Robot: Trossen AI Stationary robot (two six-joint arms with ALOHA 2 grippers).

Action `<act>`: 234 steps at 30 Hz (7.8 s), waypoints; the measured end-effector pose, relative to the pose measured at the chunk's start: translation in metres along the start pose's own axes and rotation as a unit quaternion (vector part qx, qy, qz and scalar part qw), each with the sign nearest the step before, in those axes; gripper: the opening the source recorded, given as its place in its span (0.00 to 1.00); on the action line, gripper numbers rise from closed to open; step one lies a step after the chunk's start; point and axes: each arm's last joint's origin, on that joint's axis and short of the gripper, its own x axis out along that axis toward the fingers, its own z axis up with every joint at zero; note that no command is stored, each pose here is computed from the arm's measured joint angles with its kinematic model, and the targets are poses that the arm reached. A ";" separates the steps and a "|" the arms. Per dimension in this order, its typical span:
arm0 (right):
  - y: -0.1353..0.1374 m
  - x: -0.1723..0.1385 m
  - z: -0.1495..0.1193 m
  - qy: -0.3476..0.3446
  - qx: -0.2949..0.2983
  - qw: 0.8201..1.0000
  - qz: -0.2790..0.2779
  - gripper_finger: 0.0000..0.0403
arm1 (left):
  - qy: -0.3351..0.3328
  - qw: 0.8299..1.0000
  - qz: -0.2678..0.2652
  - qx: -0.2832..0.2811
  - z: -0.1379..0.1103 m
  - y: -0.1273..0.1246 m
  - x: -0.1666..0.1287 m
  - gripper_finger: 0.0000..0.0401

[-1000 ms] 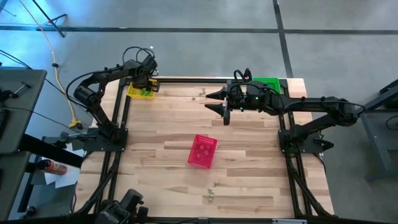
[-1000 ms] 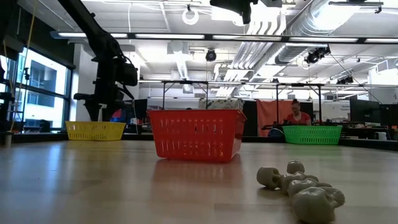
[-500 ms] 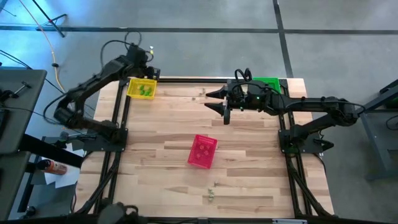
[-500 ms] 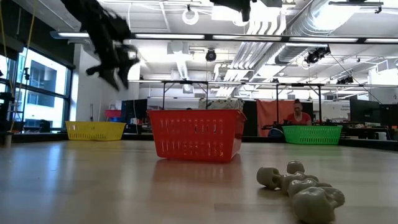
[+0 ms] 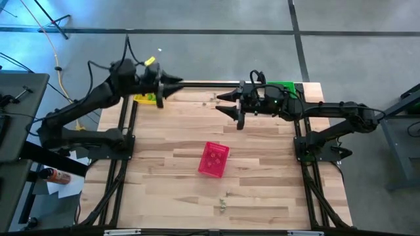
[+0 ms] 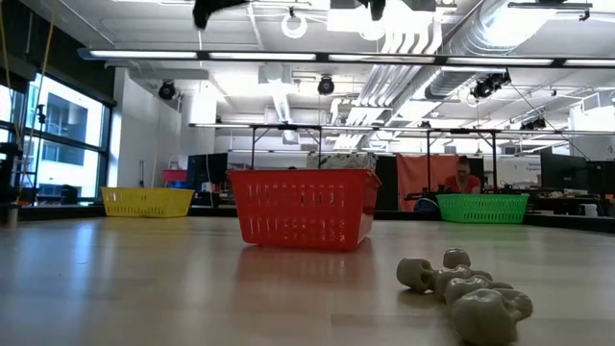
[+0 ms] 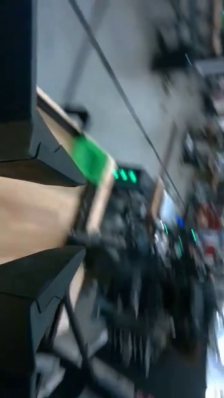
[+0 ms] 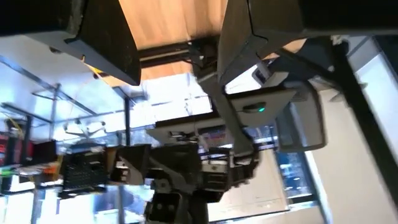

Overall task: Sort Halloween decoration
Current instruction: Put the white skull toy into the green bin

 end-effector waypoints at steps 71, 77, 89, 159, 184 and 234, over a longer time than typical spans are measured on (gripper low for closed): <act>0.205 0.049 -0.193 0.626 -0.167 0.734 0.203 0.52 | -0.105 0.991 -0.054 0.063 0.011 -0.080 -0.005 0.38; 0.206 0.054 -0.217 0.627 -0.221 0.704 0.250 0.52 | -0.106 0.991 -0.054 0.063 0.011 -0.080 -0.005 0.38; 0.207 0.058 -0.235 0.607 -0.266 0.689 0.292 0.52 | -0.105 0.991 -0.054 0.062 0.011 -0.080 -0.005 0.38; 0.196 0.050 -0.261 0.583 -0.299 0.694 0.298 0.09 | -0.106 0.991 -0.054 0.062 0.011 -0.080 -0.004 0.38; 0.182 0.047 -0.204 0.554 -0.284 0.727 0.291 0.09 | -0.107 0.988 -0.041 0.102 0.011 -0.080 -0.004 0.38; -0.031 0.007 0.068 0.074 -0.146 0.986 0.018 0.09 | -0.063 0.980 -0.001 0.187 -0.006 -0.072 0.034 0.38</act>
